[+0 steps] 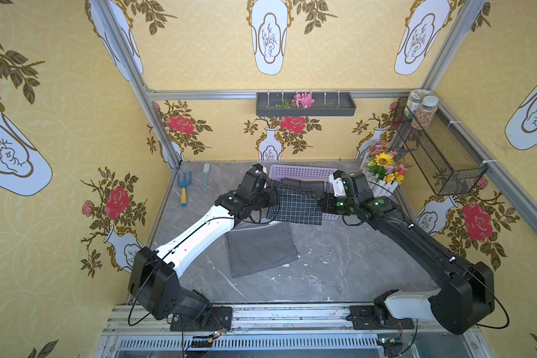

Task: Put the folded pillowcase in the basket
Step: Place the pillowcase in the basket.

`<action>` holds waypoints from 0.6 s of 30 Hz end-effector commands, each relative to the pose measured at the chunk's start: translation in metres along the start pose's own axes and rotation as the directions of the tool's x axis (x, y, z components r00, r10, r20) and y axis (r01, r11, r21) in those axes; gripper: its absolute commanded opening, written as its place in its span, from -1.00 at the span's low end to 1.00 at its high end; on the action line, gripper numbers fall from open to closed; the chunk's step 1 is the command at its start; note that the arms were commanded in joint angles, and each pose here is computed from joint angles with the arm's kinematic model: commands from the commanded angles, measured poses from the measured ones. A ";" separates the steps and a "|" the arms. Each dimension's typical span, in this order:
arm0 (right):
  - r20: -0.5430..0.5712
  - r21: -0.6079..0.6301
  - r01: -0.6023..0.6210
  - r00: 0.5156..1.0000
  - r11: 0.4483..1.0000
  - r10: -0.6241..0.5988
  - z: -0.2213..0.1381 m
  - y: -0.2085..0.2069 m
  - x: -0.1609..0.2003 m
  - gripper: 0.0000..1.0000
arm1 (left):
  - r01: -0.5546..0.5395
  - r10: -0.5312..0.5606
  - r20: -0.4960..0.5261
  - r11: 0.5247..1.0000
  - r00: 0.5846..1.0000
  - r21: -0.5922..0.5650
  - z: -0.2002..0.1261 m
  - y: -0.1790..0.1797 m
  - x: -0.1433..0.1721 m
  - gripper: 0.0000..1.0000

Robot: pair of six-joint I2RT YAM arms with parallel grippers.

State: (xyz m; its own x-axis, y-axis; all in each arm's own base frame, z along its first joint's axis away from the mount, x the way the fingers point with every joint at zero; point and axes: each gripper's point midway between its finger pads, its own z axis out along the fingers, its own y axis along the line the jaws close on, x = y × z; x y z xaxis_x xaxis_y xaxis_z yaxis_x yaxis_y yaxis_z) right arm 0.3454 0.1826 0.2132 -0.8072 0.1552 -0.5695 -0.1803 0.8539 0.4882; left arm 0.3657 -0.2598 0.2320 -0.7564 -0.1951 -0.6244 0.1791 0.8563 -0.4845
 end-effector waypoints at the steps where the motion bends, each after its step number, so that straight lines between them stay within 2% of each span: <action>1: 0.043 -0.035 0.011 0.999 0.999 -0.010 0.001 0.000 -0.022 -1.00 | -0.047 0.047 0.009 0.997 0.999 0.058 0.012 -0.012 -0.017 -1.00; 10: 0.080 -0.046 -0.025 0.996 0.999 0.029 0.009 -0.024 -0.066 -1.00 | -0.053 0.055 -0.013 0.991 0.998 0.124 0.050 -0.019 -0.054 -1.00; 18: 0.047 -0.079 -0.078 0.996 0.994 0.082 0.029 -0.043 -0.098 -1.00 | -0.047 0.057 -0.052 0.984 0.997 0.175 0.086 -0.024 -0.082 -1.00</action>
State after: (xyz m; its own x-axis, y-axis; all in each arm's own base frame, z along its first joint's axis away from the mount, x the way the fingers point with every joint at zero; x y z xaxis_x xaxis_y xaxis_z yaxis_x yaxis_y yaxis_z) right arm 0.4410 0.1426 0.2244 -0.7894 0.2547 -0.5586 -0.1341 0.8163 0.5618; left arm 0.4725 -0.2999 0.2489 -0.7571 -0.1534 -0.6350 0.2956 0.7864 -0.5424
